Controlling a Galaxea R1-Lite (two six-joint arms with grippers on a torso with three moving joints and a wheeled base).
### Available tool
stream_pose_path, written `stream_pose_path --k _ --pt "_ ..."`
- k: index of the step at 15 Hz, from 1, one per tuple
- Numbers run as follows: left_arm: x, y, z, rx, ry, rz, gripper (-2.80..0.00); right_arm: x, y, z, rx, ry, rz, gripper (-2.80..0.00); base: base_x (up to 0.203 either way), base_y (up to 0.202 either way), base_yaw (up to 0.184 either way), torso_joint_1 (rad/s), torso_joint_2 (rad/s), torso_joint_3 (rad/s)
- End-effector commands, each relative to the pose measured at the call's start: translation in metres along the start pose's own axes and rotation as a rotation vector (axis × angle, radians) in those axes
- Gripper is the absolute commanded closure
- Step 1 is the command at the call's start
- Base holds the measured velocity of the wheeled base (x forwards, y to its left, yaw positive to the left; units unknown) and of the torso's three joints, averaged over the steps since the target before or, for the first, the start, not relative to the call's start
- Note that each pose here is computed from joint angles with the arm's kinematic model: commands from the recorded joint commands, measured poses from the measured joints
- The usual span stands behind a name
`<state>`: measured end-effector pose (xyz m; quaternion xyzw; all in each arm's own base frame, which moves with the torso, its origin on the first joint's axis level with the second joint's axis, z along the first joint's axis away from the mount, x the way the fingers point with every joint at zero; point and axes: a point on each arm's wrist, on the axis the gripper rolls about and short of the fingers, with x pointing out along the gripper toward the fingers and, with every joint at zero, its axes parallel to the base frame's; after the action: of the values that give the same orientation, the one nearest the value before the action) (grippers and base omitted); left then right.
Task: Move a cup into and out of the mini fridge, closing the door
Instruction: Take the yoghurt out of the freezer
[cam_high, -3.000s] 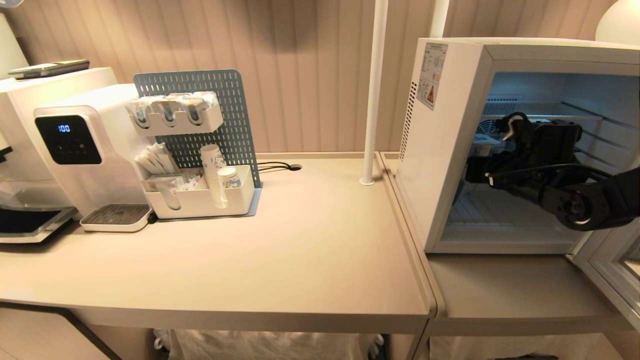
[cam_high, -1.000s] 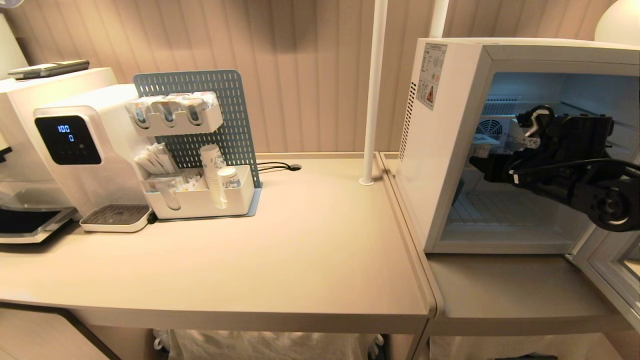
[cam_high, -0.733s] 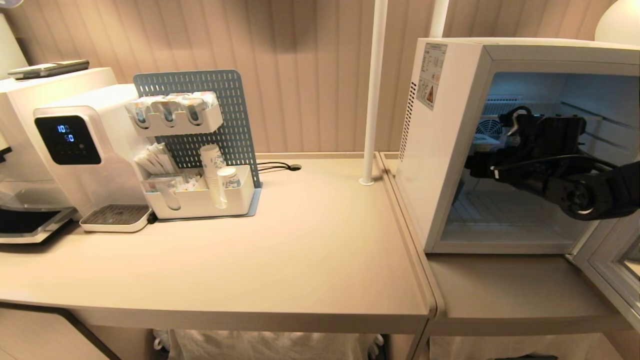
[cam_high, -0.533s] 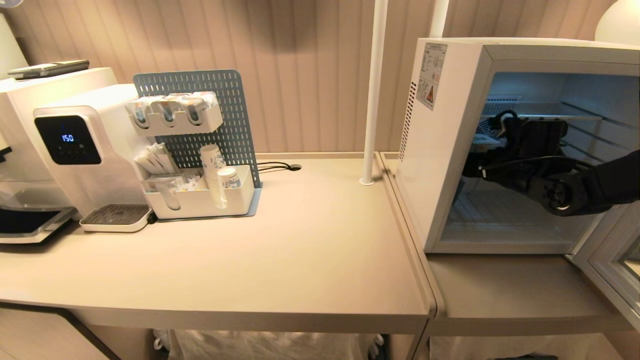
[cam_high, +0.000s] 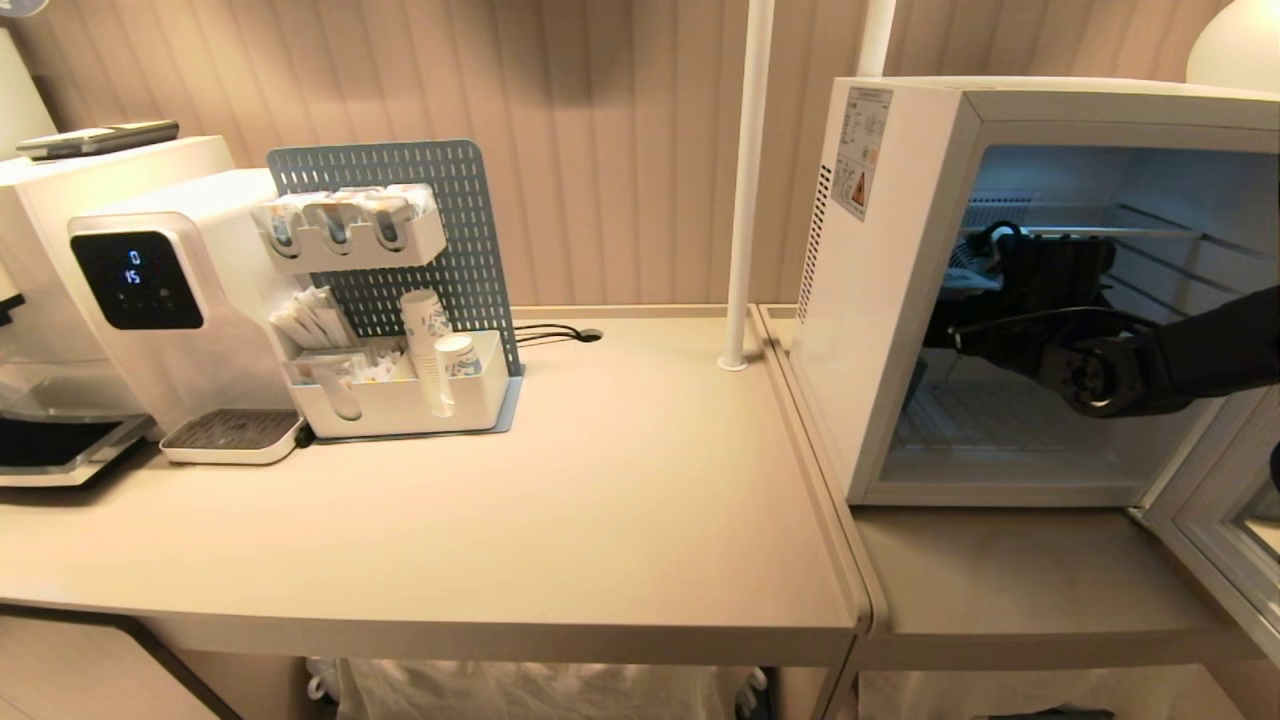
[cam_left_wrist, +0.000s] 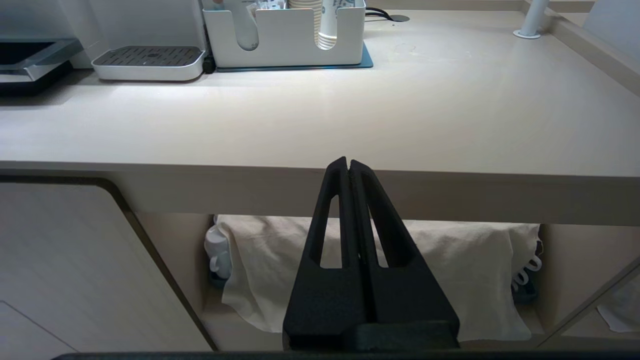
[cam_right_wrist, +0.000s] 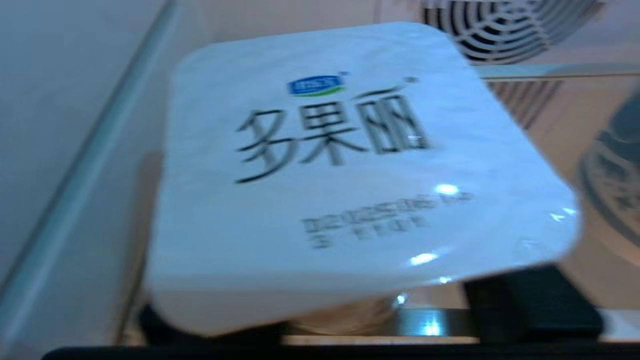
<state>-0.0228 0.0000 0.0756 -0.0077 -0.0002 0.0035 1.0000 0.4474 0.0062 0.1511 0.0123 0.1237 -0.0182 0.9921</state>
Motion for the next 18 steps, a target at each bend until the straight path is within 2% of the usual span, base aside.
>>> stream_pose_path --k 1,7,11,18 --pt "0.000 0.000 0.000 0.000 0.000 0.001 0.00 -0.008 -0.001 0.003 0.001 -0.001 -0.003 0.00 0.000 0.000 0.000 0.000 0.00 0.000" --pt "0.000 0.000 0.000 0.000 0.002 0.001 0.00 -0.039 -0.002 0.008 -0.001 0.006 0.001 0.00 0.000 0.000 0.000 0.000 0.00 0.000" --pt "0.000 0.000 0.000 0.002 0.000 0.001 0.00 -0.076 -0.003 0.013 0.001 0.007 0.001 0.00 0.000 0.000 0.000 0.000 0.00 0.000" --pt "0.000 0.000 0.000 0.002 0.002 0.001 0.00 -0.178 -0.005 0.025 0.001 -0.057 0.020 0.00 0.000 0.000 0.000 0.000 0.00 0.000"
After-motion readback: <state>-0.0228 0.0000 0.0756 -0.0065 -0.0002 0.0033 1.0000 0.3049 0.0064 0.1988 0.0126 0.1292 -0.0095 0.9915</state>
